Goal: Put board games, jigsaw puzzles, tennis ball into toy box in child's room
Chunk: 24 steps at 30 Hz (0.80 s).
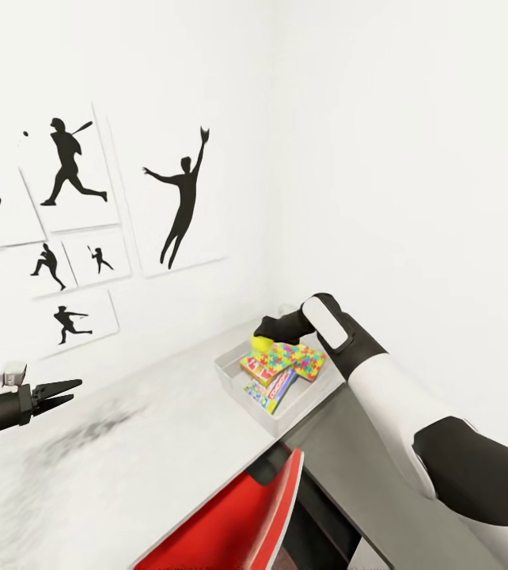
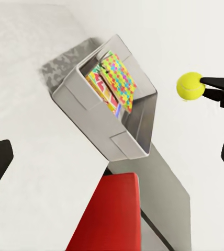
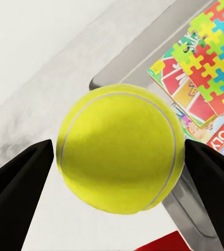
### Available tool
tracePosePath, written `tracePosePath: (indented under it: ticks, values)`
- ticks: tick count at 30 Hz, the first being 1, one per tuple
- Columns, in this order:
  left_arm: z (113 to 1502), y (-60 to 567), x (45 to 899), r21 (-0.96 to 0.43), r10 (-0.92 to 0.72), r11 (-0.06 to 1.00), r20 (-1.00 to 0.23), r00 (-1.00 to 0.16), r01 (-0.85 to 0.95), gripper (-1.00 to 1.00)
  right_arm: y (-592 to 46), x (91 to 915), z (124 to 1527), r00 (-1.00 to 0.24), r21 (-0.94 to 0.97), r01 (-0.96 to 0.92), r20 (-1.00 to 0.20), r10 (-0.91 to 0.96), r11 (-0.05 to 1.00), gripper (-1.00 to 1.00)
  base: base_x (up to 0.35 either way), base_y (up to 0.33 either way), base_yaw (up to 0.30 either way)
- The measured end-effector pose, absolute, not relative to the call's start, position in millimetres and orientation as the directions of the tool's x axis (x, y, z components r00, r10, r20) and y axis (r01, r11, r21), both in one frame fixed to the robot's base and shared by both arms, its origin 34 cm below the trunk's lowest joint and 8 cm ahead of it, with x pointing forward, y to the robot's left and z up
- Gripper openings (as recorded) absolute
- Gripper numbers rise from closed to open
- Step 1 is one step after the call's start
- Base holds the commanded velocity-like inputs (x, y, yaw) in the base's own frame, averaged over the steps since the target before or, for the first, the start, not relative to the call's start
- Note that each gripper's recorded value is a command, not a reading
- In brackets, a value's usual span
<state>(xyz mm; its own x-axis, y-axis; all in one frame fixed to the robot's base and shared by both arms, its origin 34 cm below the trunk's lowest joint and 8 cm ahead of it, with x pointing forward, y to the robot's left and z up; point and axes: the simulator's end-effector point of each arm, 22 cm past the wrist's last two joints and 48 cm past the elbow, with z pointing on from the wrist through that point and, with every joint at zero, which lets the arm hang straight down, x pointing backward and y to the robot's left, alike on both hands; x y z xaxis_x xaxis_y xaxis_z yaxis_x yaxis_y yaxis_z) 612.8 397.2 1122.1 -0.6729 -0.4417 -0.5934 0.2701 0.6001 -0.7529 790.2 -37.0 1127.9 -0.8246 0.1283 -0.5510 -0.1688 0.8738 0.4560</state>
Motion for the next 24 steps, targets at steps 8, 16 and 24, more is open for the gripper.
tracePosePath:
  ticks: [8, 16, 24]
  values:
    - [1116, 398, 614, -0.756, -0.441, 0.601, -0.585, -0.68, 0.26, 1.0, -44, 791, 1106, -0.845, 0.453, -0.135, -0.517, 0.136, 0.881, -1.0, 0.0, 0.0, 0.0]
    - [1109, 398, 616, -0.759, -0.441, 0.601, -0.576, -0.688, 0.25, 1.0, -45, 793, 1097, -0.851, 0.452, -0.126, -0.507, 0.138, 0.883, -1.0, 0.0, 0.0, 0.0]
    - [1103, 398, 617, -0.762, -0.442, 0.601, -0.567, -0.695, 0.239, 1.0, -65, 797, 1081, -0.858, 0.397, -0.079, -0.495, 0.14, 0.915, -1.0, 0.0, 0.0, 0.0]
